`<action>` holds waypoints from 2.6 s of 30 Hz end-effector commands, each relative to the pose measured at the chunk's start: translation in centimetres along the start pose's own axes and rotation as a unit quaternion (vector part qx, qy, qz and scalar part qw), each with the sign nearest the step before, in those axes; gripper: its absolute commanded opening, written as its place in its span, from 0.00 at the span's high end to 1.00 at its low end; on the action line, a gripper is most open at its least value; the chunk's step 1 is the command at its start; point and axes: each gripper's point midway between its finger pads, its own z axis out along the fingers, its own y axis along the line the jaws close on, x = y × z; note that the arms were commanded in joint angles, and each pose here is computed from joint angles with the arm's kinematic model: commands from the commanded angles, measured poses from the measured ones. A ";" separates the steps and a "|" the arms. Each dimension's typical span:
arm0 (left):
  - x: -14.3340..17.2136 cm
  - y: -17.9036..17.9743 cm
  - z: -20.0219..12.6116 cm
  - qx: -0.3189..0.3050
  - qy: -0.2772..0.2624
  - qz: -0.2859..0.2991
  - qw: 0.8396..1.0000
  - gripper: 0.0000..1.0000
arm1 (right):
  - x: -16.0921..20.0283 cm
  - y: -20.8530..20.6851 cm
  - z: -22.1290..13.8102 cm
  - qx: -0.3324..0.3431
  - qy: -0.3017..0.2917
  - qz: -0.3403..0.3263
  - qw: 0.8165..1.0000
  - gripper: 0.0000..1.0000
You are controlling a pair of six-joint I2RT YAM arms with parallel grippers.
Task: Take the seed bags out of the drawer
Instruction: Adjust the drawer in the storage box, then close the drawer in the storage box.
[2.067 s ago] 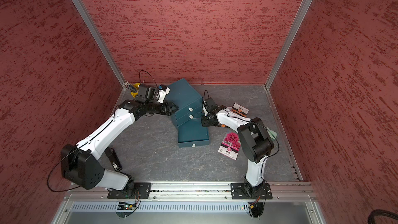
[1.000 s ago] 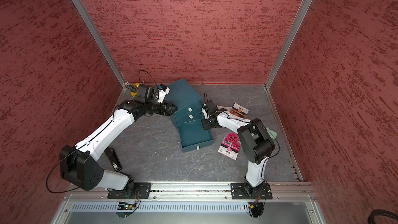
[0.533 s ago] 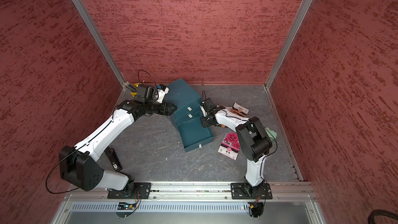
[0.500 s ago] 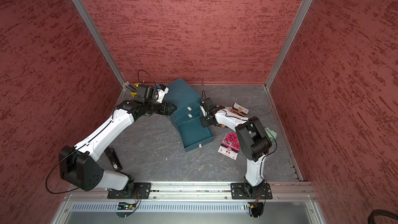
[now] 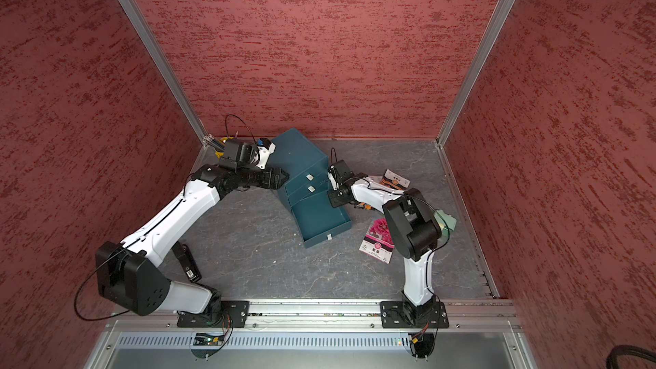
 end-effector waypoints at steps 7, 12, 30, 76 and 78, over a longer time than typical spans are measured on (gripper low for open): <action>7.1 2.3 1.1 -0.045 0.131 0.011 0.990 0.16 | -4.3 -0.5 -1.1 0.018 -0.088 0.000 0.996 0.61; 7.0 2.3 1.1 -0.045 0.131 0.010 0.990 0.16 | -5.4 -0.1 -3.7 0.001 -0.120 0.013 0.993 0.35; 6.3 1.9 1.5 -0.053 0.134 0.028 0.989 0.16 | 8.0 2.7 -14.5 -0.112 0.004 0.098 0.989 0.07; 6.3 2.1 3.6 -0.100 0.169 0.123 0.973 0.14 | 6.0 -4.6 -7.2 0.099 -0.021 0.162 0.982 0.10; 6.3 2.1 3.5 -0.101 0.169 0.124 0.973 0.14 | 6.8 -4.3 -7.8 0.087 -0.024 0.171 0.981 0.10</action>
